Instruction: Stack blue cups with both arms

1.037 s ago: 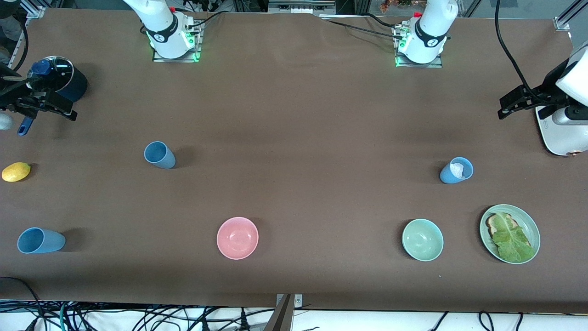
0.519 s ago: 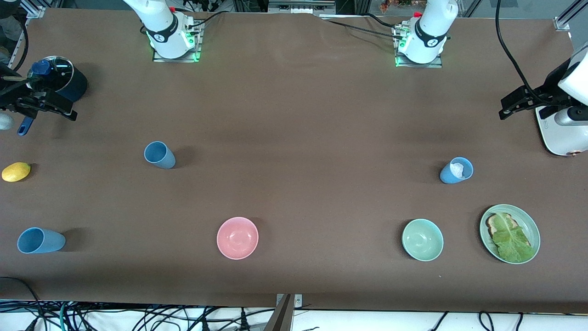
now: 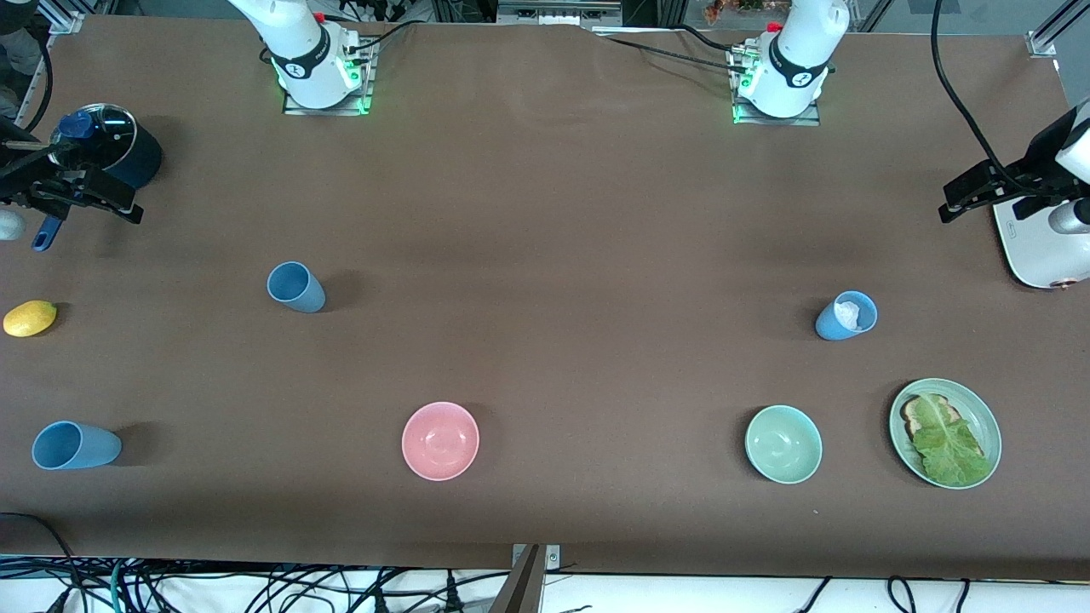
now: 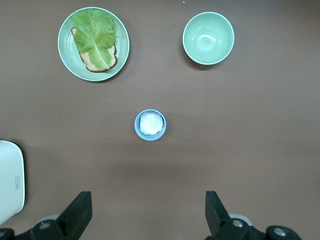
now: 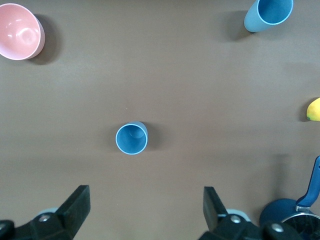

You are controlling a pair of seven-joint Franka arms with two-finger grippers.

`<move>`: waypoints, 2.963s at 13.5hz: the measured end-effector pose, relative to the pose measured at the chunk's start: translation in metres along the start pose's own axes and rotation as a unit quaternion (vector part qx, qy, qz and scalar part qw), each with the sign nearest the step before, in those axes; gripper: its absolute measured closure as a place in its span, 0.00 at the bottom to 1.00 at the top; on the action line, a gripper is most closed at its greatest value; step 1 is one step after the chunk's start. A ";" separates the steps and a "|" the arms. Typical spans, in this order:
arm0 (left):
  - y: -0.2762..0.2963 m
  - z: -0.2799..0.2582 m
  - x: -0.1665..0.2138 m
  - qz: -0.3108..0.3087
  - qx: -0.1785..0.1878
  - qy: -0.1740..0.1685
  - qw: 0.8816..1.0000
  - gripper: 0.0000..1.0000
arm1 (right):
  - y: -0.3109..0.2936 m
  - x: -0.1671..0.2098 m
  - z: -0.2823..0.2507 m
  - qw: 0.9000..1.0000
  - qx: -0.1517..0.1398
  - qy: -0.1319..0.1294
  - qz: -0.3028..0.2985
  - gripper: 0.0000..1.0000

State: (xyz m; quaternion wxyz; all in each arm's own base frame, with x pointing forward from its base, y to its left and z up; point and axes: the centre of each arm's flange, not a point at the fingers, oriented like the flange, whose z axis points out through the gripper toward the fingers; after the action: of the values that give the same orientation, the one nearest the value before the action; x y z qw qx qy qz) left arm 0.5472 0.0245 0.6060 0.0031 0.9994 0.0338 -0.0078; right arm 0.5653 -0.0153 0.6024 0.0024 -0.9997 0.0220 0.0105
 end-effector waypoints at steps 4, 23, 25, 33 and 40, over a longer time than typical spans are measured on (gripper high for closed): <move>-0.017 0.000 0.000 0.007 0.000 0.000 1.000 0.00 | 0.000 0.000 0.000 1.000 0.000 0.000 0.000 0.00; -0.051 0.035 0.029 0.035 0.002 0.009 0.999 0.00 | 0.000 0.000 0.000 1.000 0.000 0.000 0.000 0.00; -0.055 0.045 0.037 0.037 0.002 0.009 0.999 0.00 | 0.000 0.000 0.000 1.000 0.000 0.000 0.000 0.00; -0.055 0.107 0.069 0.041 0.005 0.016 0.999 0.00 | 0.000 0.001 0.004 1.000 0.000 -0.004 0.000 0.00; -0.055 0.172 0.069 0.044 0.007 0.028 0.999 0.00 | -0.004 0.014 0.041 0.999 0.001 -0.038 -0.014 0.00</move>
State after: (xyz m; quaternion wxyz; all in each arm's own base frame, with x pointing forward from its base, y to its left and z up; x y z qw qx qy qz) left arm 0.6100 0.0824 0.4325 -0.0041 0.9997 -0.0105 0.0199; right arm 0.5785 -0.0118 0.5613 0.0039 -0.9988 0.0078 0.0483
